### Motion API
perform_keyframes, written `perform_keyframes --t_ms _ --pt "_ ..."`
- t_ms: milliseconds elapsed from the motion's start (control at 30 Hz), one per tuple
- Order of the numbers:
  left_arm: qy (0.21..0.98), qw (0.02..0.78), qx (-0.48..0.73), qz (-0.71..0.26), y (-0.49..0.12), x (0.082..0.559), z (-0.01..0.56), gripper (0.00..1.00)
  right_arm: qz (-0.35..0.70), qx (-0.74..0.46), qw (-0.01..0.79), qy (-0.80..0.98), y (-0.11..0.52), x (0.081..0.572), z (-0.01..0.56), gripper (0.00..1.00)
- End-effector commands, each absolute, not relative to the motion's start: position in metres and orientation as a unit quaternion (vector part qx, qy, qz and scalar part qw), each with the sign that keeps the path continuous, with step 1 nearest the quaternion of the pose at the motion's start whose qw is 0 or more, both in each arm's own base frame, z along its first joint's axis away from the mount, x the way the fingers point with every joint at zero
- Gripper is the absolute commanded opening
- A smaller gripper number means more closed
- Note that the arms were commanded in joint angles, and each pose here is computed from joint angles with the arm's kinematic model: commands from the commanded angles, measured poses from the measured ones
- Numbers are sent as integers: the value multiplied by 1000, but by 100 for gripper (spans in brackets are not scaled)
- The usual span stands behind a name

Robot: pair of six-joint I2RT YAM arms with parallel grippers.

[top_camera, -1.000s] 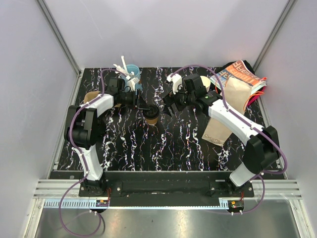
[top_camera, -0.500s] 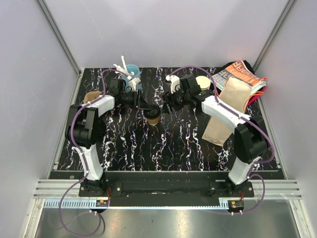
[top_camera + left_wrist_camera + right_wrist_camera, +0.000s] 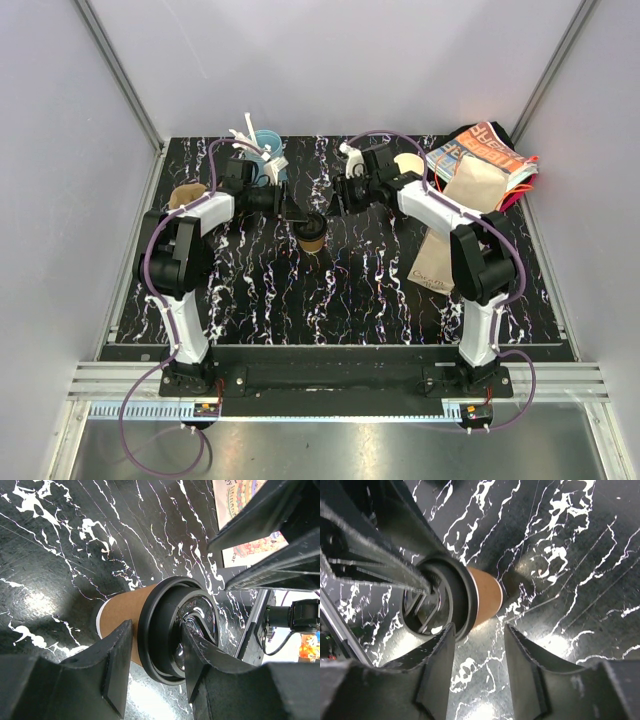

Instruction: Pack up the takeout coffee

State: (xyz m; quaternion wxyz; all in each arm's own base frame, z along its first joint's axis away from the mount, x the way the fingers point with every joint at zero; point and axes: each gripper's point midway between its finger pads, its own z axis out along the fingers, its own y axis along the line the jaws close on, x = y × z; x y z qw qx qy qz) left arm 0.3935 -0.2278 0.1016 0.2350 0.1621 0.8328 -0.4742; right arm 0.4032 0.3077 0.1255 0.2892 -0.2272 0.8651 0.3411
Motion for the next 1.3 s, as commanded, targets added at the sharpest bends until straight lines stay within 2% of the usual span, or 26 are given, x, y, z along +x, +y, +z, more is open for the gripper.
perform_keyframes --t_ms 0,567,967,1267 --pt "879 169 152 -419 -221 370 38 43 359 -221 314 850 321 420 146 47" --pt "887 163 152 -405 -223 368 32 41 344 -220 291 865 325 423 112 31" --pt "901 155 145 -379 -220 371 23 38 345 -242 313 851 322 414 131 34" --pt "907 150 141 -368 -219 370 21 38 281 -269 293 873 320 399 90 34"
